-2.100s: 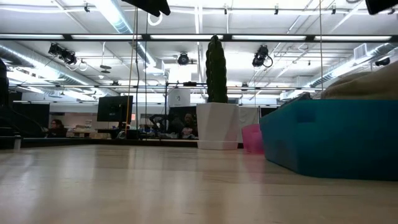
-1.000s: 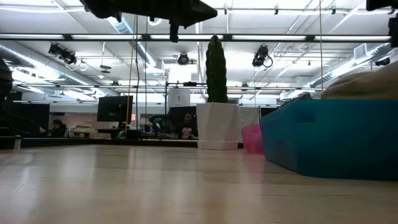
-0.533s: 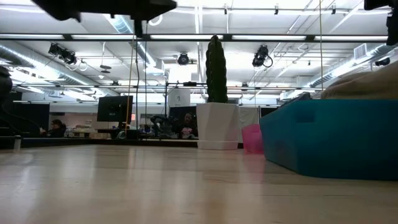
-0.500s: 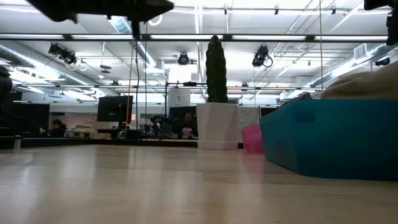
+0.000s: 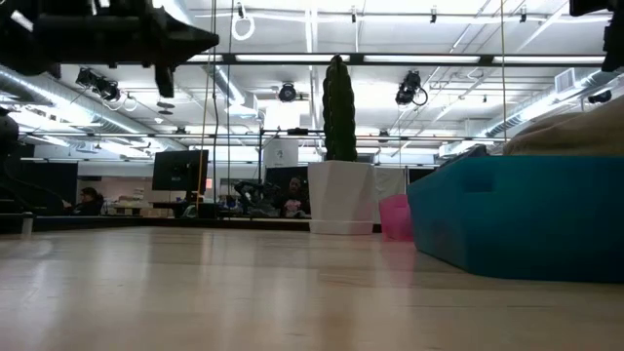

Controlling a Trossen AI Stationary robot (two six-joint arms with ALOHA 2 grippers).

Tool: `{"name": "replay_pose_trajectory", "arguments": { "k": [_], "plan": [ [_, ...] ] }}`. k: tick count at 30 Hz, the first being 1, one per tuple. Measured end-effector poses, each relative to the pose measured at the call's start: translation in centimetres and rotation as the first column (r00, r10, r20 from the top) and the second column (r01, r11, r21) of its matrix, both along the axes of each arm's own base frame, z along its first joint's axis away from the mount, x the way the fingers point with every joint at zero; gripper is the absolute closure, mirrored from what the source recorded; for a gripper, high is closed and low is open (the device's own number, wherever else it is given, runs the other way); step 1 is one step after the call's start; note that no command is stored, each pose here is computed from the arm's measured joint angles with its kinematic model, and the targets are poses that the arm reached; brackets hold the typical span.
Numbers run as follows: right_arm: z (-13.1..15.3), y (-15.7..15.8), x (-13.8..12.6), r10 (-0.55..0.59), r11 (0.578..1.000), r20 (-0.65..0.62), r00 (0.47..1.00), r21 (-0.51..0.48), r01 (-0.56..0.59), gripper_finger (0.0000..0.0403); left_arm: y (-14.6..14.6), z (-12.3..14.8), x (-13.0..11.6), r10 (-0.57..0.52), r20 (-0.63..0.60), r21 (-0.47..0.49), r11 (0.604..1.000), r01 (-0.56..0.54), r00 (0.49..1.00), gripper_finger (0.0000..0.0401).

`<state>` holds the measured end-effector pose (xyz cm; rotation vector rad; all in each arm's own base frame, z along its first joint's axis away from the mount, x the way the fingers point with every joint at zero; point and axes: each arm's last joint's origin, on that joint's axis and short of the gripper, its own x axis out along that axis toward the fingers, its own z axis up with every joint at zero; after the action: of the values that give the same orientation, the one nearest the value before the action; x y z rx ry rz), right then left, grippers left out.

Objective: Pick & Place hat
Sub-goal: Return to Home Position

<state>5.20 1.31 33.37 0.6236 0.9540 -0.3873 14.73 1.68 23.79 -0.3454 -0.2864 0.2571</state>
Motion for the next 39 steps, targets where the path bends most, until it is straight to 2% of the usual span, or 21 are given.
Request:
{"name": "replay_pose_trajectory", "arguments": {
  "k": [10,17,28,39],
  "plan": [
    [0.0,0.0,0.0,-0.051,0.998,0.001,0.999,0.032,0.051,0.0234,-0.2,-2.8,-2.5,-0.012,0.079,-0.036,0.999,0.014,0.997,0.0399],
    [0.0,0.0,0.0,-0.080,0.995,0.001,0.997,0.050,0.080,0.0234,-0.3,-3.6,-3.4,-0.039,0.118,-0.031,0.999,0.043,0.992,0.0399],
    [0.0,0.0,0.0,-0.107,0.992,0.000,0.994,0.067,0.106,0.0234,-0.5,-3.4,-4.3,-0.079,0.142,0.013,0.997,0.078,0.987,0.0399],
    [0.0,0.0,0.0,-0.121,0.990,0.000,0.993,0.076,0.121,0.0234,-0.6,-3.3,-5.5,-0.071,0.158,0.046,0.997,0.065,0.985,0.0399]
  ]
}}
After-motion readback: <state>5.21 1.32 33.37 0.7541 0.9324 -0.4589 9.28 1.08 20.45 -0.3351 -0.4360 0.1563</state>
